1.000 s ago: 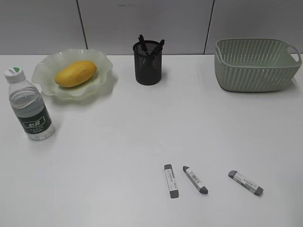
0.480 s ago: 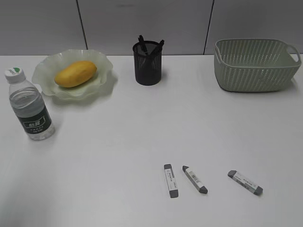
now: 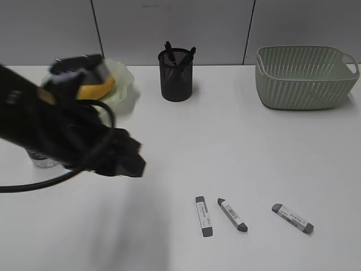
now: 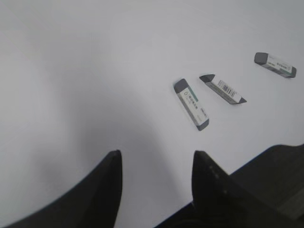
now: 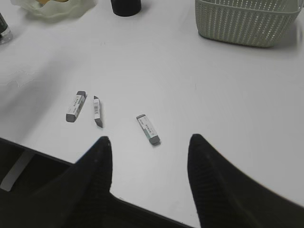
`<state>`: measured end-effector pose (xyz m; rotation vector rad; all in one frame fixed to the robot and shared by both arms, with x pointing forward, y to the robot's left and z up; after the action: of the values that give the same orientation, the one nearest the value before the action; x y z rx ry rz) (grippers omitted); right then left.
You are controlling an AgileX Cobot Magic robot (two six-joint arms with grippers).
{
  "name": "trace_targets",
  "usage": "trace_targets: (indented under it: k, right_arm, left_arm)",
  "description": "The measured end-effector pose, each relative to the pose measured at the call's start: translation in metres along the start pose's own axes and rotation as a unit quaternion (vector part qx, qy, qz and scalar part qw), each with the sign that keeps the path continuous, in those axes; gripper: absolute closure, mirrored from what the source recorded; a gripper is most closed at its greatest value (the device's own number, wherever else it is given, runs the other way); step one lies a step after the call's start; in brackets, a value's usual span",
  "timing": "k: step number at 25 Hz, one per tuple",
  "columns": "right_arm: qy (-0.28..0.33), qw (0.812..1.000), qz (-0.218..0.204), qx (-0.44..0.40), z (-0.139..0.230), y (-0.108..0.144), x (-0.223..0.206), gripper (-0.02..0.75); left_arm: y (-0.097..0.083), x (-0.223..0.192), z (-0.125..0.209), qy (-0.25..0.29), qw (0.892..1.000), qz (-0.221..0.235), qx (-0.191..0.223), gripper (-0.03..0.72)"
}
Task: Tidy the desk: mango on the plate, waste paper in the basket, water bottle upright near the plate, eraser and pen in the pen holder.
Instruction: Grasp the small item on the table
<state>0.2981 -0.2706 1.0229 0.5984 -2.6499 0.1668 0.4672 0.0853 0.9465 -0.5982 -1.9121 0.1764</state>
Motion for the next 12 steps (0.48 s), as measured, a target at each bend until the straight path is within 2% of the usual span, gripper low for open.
trace_targets:
  k: [3, 8, 12]
  right_arm:
    - [0.000, 1.000, 0.000, 0.000, 0.000, 0.000, 0.000, 0.325]
    - [0.000, 1.000, 0.000, -0.002, 0.000, 0.000, 0.000, 0.324]
    - [0.000, 1.000, 0.000, -0.002, 0.000, 0.000, 0.000, 0.324]
  left_arm:
    - [-0.019, -0.050, -0.006, 0.046, 0.999, -0.010, 0.018, 0.330]
    - [-0.027, -0.108, -0.015, 0.102, 0.993, -0.029, 0.041, 0.326]
    - [-0.028, -0.134, -0.016, 0.120, 0.987, -0.044, 0.099, 0.253]
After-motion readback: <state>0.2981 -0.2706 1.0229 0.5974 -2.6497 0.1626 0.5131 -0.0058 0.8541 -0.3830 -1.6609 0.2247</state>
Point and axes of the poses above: a point on each arm's last joint axis where the gripper is mounted, x pointing back along that axis away from the gripper, y along the wrist's bending axis when the last joint is at zero, z = x × y, the point moved 8 cm from there along -x, pointing out along that axis toward the gripper, and after that the axes turned 6 degrees about x, right-handed, at the moved point
